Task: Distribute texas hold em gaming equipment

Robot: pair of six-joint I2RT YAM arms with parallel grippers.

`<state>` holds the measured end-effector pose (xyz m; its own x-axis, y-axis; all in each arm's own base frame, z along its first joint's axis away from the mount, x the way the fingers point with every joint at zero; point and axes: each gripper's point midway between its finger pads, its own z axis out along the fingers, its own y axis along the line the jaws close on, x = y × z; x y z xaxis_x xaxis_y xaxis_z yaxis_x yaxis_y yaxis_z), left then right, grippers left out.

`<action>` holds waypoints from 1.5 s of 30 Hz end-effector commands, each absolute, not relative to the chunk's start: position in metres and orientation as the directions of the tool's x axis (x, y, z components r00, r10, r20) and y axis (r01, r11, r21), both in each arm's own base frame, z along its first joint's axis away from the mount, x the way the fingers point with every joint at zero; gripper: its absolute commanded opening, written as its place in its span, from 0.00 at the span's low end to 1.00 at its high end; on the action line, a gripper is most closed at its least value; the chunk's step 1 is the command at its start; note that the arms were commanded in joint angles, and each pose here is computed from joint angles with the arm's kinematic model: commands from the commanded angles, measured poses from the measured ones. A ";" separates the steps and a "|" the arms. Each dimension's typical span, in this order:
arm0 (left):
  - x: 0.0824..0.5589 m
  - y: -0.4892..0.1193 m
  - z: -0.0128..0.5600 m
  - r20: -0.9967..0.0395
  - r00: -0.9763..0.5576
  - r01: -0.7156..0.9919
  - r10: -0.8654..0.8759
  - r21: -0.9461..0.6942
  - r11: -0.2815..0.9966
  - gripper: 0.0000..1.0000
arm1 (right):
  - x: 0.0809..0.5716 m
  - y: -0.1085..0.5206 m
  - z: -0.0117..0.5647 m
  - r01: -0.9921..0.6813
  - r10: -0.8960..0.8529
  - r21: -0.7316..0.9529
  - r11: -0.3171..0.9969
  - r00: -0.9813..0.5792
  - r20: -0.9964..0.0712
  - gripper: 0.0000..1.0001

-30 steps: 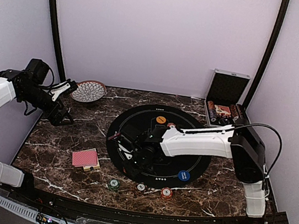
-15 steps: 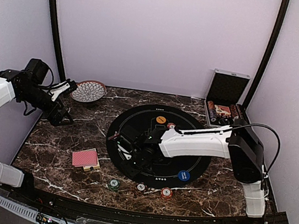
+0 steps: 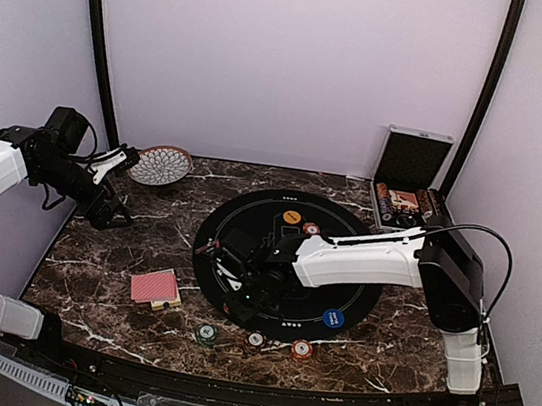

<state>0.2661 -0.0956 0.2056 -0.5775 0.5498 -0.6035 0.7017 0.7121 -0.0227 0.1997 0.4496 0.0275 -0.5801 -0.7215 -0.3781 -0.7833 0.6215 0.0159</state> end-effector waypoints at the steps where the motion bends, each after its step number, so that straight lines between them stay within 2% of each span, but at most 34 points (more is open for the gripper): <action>1: 0.259 -0.096 0.214 -0.611 -0.566 0.708 0.553 -0.017 0.706 0.99 | 0.196 0.450 0.024 -0.784 -0.730 -0.003 0.621 -0.577 -0.367 0.42; 10: 0.260 -0.095 0.214 -0.612 -0.562 0.708 0.556 -0.008 0.706 0.99 | 0.196 0.452 0.015 -0.796 -0.752 -0.036 0.604 -0.555 -0.357 0.40; 14: 0.260 -0.095 0.214 -0.609 -0.564 0.708 0.558 -0.008 0.706 0.99 | 0.192 0.451 0.017 -0.805 -0.762 -0.041 0.592 -0.543 -0.354 0.48; 23: 0.260 -0.096 0.214 -0.612 -0.563 0.708 0.556 -0.009 0.707 0.99 | 0.194 0.444 0.025 -0.802 -0.763 -0.073 0.593 -0.530 -0.371 0.47; 32: 0.261 -0.094 0.215 -0.610 -0.565 0.704 0.555 -0.005 0.710 0.99 | 0.195 0.444 0.017 -0.803 -0.782 -0.132 0.581 -0.505 -0.366 0.43; 45: 0.261 -0.093 0.215 -0.611 -0.564 0.700 0.555 0.002 0.714 0.99 | 0.214 0.471 0.015 -0.798 -0.770 -0.172 0.577 -0.462 -0.439 0.30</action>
<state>0.2666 -0.0930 0.2055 -0.5788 0.5536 -0.5988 0.6961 0.7178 -0.0092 0.2061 0.4575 0.0267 -0.4883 -0.7652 -0.4196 -0.7983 0.5859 -0.1393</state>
